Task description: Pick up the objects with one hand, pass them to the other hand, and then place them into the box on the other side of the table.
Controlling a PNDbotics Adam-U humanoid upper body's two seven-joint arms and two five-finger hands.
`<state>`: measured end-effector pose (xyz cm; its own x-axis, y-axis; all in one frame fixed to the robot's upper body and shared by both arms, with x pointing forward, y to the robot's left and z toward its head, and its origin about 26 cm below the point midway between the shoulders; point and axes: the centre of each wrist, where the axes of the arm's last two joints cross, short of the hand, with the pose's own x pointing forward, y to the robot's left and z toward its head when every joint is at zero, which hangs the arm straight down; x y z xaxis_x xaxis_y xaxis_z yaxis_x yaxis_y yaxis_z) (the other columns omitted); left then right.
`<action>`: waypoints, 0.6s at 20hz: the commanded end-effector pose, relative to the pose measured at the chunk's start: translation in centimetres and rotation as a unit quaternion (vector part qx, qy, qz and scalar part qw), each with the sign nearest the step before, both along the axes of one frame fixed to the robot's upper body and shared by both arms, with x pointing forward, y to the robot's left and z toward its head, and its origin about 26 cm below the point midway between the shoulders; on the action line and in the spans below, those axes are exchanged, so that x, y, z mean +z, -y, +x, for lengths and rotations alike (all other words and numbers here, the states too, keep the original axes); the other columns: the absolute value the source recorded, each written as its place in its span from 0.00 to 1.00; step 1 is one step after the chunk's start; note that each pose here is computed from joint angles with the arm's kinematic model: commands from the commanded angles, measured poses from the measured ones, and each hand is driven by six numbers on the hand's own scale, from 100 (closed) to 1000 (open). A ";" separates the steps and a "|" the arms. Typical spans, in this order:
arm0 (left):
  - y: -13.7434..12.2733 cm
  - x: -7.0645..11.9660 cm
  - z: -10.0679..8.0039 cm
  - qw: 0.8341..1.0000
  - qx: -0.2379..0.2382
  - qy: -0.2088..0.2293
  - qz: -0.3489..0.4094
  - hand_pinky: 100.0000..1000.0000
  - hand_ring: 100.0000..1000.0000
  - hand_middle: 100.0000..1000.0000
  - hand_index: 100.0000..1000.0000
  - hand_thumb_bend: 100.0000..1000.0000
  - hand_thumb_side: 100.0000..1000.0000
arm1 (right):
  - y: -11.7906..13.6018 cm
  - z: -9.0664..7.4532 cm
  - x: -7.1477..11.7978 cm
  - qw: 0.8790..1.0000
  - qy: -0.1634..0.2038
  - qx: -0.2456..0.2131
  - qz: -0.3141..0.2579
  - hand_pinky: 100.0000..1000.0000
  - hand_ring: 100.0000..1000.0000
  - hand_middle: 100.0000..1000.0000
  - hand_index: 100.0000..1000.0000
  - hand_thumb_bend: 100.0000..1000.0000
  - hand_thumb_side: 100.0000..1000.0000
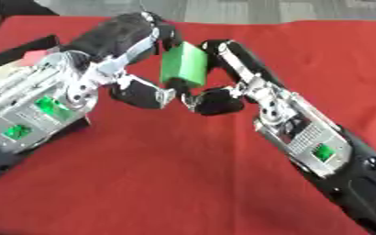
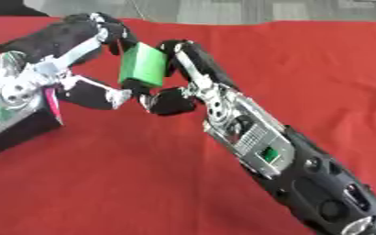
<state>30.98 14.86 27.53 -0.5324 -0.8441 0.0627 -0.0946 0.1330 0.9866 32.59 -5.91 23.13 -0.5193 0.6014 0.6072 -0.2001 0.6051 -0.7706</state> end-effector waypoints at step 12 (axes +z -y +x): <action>-0.6 1.0 0.1 1.000 0.011 0.022 0.000 0.73 0.59 0.35 0.32 0.00 0.08 | 0.2 0.0 0.8 0.997 0.030 -0.003 -0.066 0.91 0.78 0.71 0.82 0.14 0.00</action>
